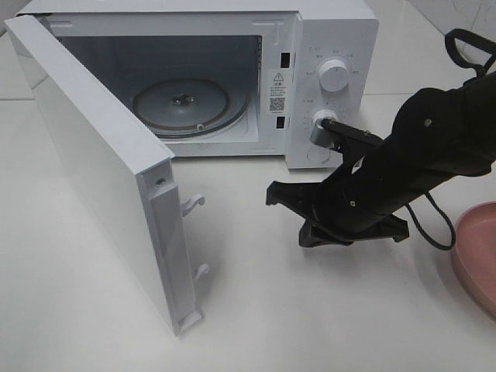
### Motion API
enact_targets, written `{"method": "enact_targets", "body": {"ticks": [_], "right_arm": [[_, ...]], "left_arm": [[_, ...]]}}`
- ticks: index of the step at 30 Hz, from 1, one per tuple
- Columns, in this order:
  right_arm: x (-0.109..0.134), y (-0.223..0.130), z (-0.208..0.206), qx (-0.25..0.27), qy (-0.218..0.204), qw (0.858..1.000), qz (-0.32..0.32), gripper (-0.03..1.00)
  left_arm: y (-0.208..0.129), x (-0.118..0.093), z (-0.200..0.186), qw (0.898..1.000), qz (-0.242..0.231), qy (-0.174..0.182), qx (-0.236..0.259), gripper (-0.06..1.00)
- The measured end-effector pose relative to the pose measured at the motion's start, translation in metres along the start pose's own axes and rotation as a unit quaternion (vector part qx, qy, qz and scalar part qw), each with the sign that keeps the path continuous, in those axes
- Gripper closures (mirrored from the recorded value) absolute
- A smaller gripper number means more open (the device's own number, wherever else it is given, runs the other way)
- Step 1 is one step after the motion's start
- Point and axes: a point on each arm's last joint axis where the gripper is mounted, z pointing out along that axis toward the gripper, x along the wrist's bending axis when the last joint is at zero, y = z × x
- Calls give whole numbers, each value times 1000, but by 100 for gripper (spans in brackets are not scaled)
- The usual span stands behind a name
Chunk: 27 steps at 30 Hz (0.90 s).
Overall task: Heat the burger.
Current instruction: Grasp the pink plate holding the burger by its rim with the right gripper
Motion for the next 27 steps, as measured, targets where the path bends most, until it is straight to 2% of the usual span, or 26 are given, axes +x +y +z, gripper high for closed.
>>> {"method": "enact_targets", "body": {"ticks": [5, 7, 11, 21, 24, 26, 27], "right_arm": [[-3, -6, -8, 30, -21, 998, -49, 95], [-5, -9, -22, 44, -37, 994, -92, 95], [-10, -9, -33, 54, -53, 991, -113, 94], [-36, -1, -65, 67, -102, 985, -121, 92], [-47, 2, -80, 66, -125, 982, -123, 89], [-55, 3, -91, 65, -142, 980, -124, 80], [-55, 3, -91, 65, -142, 980, -124, 80]], "left_arm": [[0, 0, 0, 1000, 0, 0, 0, -3], [0, 0, 0, 1000, 0, 0, 0, -3], [0, 0, 0, 1000, 0, 0, 0, -3], [0, 0, 0, 1000, 0, 0, 0, -3], [0, 0, 0, 1000, 0, 0, 0, -3], [0, 0, 0, 1000, 0, 0, 0, -3], [0, 0, 0, 1000, 0, 0, 0, -3]]}}
